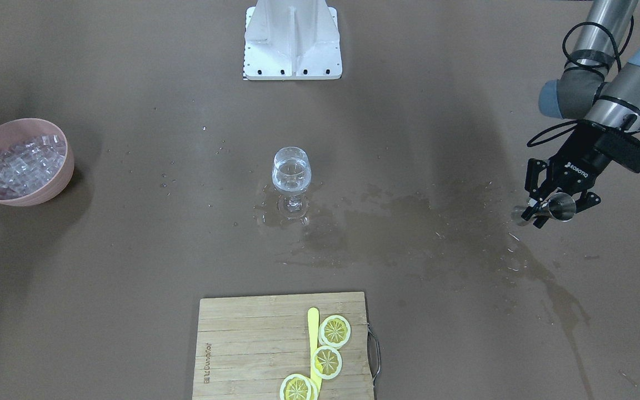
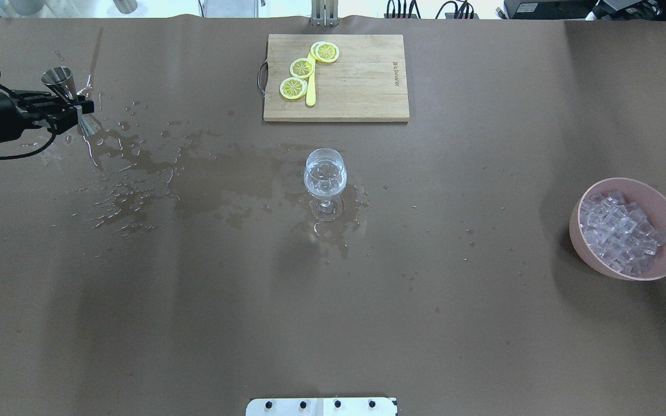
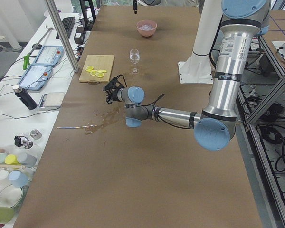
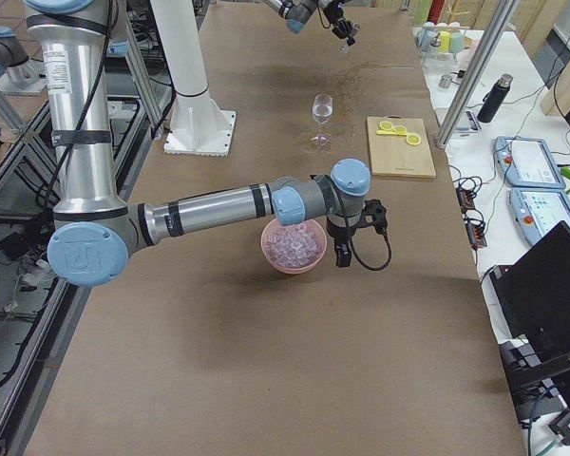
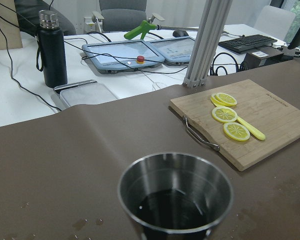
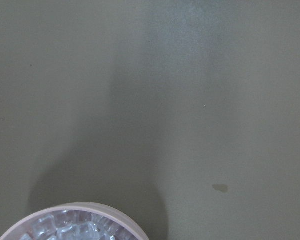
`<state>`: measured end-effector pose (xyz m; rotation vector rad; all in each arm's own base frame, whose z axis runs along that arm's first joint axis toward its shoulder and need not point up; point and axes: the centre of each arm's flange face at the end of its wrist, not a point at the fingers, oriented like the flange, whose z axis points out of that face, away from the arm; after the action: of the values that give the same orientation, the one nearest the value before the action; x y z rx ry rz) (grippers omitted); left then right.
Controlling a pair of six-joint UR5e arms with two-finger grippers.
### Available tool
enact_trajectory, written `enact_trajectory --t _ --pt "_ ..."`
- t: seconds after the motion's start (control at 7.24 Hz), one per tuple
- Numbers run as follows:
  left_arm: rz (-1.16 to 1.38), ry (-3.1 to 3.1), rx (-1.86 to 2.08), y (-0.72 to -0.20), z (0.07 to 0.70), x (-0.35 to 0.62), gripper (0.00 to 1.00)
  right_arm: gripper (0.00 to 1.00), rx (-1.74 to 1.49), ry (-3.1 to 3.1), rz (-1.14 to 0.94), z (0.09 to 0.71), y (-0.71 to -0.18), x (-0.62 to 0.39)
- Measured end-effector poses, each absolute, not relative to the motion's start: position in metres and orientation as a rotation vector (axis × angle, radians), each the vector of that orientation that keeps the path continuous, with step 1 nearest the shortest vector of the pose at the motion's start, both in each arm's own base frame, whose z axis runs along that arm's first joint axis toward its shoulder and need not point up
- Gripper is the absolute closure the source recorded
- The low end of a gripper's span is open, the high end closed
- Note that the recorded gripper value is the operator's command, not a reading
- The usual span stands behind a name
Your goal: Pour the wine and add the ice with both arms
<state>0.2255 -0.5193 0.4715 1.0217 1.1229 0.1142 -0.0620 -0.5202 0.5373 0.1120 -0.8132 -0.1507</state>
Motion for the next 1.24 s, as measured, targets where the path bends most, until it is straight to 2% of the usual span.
enact_trajectory --t 0.55,1.24 --pt "0.145 1.114 1.077 -0.523 0.457 0.224 1.0 0.0 0.114 -0.817 -0.149 0.536 -0.52 -0.06" --pt "0.313 0.945 1.294 -0.537 0.351 0.272 1.0 0.0 0.094 -0.85 -0.146 0.54 -0.514 -0.06"
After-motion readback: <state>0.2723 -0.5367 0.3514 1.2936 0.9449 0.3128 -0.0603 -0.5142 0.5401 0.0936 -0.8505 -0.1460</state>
